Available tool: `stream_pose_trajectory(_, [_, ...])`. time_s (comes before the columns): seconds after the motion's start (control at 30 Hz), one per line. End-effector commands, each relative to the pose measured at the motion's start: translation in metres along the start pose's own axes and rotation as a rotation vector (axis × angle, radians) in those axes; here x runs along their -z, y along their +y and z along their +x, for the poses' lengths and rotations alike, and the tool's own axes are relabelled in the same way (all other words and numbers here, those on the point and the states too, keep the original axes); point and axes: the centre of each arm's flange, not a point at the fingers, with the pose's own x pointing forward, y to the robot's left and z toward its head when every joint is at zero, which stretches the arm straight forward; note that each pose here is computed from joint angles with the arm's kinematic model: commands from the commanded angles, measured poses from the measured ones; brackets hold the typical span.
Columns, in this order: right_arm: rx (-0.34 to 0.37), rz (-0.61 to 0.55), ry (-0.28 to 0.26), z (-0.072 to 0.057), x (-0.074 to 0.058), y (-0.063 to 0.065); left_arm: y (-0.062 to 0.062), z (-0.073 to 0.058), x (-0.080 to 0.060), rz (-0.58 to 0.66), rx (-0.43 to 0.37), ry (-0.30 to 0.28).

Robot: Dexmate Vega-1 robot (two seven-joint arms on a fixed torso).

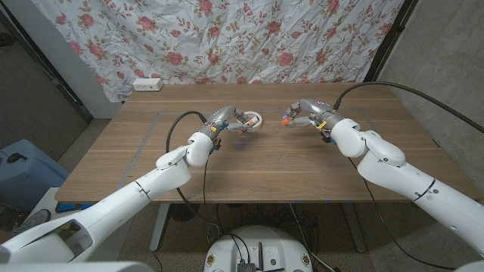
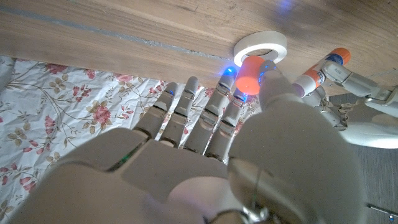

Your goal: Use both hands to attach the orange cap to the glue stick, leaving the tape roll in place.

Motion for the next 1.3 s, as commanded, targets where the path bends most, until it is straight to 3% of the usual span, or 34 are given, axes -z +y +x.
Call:
stream_pose_trajectory(0.03, [-0.001, 0.14, -0.019, 0.005, 0.019, -0.021, -0.003, 0.01, -0.012, -0.024, 0.02, -0.065])
stream_pose_trajectory(0.67, [-0.015, 0.325, -0.071, 0.009, 0.039, -0.043, 0.001, 0.031, -0.029, -0.03, 0.049, -0.127])
stream_pose_trajectory(0.97, [-0.022, 0.396, -0.09, 0.011, 0.046, -0.042, 0.003, 0.043, -0.036, -0.038, 0.048, -0.166])
stream_pose_trajectory(1.3, [-0.011, 0.427, -0.092, 0.016, 0.052, -0.039, 0.002, 0.048, -0.039, -0.05, 0.058, -0.182])
